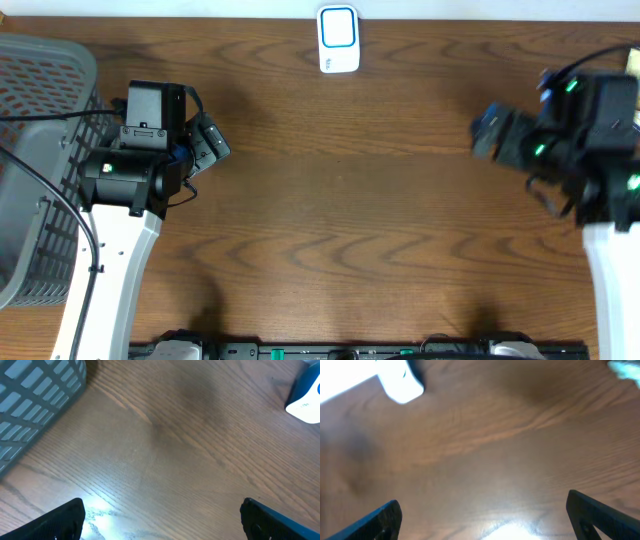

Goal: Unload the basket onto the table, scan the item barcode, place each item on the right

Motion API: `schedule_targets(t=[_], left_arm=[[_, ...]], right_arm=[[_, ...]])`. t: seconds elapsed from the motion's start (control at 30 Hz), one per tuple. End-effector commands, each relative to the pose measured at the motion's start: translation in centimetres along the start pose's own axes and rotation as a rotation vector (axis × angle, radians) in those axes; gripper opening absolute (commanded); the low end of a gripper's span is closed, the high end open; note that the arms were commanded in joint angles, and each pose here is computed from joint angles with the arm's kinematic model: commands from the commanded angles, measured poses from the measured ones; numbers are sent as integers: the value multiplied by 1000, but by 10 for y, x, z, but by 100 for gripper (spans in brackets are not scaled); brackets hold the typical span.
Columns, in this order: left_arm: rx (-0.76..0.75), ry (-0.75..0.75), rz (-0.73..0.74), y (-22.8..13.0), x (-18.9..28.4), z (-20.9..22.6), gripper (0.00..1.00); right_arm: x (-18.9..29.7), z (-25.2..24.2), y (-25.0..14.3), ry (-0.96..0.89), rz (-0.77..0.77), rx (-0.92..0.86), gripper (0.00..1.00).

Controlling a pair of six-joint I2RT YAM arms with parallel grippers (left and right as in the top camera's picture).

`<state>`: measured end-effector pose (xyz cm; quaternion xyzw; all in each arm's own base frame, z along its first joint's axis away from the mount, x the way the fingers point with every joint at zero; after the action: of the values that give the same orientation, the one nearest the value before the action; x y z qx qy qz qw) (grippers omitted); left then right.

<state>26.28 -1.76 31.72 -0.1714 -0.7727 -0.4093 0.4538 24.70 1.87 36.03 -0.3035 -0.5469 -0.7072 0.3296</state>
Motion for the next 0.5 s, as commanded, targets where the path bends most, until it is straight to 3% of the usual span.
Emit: schedule_targets(t=[0.0,0.47], left_arm=[[-5,-1,-13,3,4,0,98],[-5,-1,-13,3,4,0,98]], right_arm=[[0,15,-29,50,44,71,99],[-6,23,-44,90,109,103,99]])
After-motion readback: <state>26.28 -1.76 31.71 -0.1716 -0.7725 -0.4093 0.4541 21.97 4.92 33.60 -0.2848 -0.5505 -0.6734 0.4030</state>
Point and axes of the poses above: each gripper's point midway between its finger pads, its own x axis back along the fingers, its own z axis along the line the jaws close on, y = z × x, the point moved 10 cm from there along x, back along the fingers, and after that the axes turned 8 degrees about x, right-handed, at the moved point
